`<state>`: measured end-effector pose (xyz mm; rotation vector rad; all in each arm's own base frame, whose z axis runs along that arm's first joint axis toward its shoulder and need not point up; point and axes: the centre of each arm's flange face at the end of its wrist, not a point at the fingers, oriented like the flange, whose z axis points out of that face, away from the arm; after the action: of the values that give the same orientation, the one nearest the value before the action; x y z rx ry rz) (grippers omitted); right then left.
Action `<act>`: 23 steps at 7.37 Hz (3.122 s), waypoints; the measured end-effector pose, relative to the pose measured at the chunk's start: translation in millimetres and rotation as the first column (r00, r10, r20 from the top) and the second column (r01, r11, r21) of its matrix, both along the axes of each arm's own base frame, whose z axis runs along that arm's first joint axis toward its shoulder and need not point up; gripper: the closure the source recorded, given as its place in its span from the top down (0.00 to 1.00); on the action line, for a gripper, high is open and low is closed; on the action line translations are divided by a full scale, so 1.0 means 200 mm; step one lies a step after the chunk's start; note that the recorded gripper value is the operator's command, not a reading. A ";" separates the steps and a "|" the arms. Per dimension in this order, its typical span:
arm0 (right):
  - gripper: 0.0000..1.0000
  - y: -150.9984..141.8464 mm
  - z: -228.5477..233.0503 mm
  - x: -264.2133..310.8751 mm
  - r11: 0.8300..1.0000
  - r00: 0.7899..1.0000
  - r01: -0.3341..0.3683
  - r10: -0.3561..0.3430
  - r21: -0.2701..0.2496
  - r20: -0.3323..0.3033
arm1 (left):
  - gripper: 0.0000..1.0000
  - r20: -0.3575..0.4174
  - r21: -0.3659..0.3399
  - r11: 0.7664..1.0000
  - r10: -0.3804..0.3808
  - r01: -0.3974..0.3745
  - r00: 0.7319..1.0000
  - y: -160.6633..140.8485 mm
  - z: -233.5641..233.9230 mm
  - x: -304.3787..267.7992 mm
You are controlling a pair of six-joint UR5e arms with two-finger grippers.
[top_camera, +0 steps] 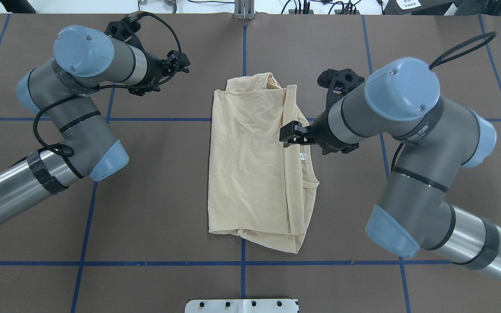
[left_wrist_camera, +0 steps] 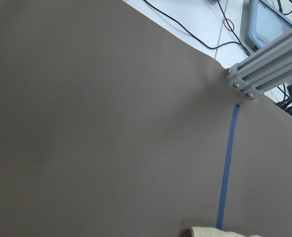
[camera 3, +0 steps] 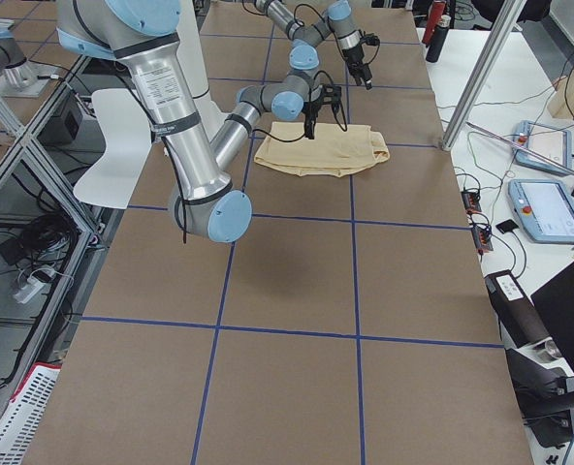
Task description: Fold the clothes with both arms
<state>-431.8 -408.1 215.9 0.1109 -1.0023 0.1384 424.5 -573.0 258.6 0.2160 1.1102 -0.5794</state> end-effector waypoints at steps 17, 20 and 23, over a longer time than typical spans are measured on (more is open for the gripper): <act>1.00 0.40 0.36 -0.67 0.952 0.875 0.304 -0.266 0.032 -0.404 | 1.00 0.022 0.000 0.998 0.062 -0.062 0.998 0.18 -0.01 0.01; 1.00 0.40 0.40 -0.66 0.952 0.866 0.307 -0.273 0.014 -0.420 | 1.00 0.020 0.001 0.998 0.063 -0.063 0.998 0.19 -0.01 0.02; 1.00 0.39 0.42 -0.65 0.953 0.862 0.302 -0.270 0.007 -0.429 | 1.00 0.017 0.004 0.998 0.065 -0.065 0.998 0.19 -0.02 0.03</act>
<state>-561.0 -330.4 300.5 0.0543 -0.5764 -0.1931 429.9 -534.2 253.7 0.1877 1.0981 -0.5164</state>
